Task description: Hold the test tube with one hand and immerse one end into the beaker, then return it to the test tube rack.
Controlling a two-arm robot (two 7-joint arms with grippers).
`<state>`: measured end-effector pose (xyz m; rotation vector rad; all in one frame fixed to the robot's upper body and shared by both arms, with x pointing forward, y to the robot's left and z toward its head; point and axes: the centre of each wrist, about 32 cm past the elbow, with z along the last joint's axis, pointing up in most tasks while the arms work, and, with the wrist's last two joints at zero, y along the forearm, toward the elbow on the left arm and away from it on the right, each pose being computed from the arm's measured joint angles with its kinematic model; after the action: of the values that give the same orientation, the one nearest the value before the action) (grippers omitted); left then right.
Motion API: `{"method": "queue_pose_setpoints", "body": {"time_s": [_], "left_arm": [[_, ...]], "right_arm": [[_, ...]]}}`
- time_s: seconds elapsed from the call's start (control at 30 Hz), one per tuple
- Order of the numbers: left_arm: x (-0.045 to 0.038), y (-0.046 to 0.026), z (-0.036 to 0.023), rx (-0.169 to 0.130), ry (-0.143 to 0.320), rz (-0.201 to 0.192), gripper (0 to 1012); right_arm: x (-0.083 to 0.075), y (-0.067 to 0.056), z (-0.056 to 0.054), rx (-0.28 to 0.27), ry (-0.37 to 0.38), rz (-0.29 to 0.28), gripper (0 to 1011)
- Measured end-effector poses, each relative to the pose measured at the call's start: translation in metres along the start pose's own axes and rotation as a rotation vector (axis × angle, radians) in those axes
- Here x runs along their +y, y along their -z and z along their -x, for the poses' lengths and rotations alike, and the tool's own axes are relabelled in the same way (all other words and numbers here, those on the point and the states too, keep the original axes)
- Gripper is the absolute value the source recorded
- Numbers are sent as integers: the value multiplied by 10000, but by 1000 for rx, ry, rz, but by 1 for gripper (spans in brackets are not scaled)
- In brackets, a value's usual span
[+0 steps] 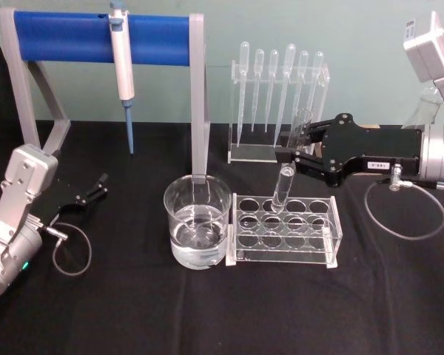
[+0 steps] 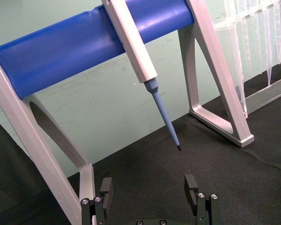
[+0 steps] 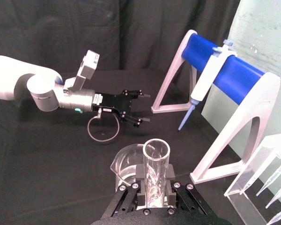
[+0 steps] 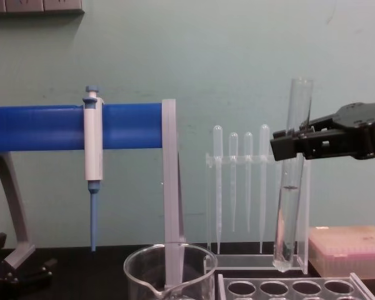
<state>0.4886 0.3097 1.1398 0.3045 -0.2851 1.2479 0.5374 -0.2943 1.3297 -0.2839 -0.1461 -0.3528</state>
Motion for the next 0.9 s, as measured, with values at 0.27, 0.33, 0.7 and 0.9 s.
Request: {"method": "queue_pose_setpoints", "body": {"time_s": [0.27,0.33,0.7,0.9], "left_arm": [[0,0,0,0,0,0,1000],[0,0,0,0,0,0,1000],[0,0,0,0,0,0,1000],[0,0,0,0,0,0,1000]], "right_arm": [[50,-75,-12,-3,-5,-37,241],[84,-118,-18,-6,-10,-49,241],[395,-325,-32,-31,-55,-90,241],[605,-363,-43,-21,-86,-103,241]]}}
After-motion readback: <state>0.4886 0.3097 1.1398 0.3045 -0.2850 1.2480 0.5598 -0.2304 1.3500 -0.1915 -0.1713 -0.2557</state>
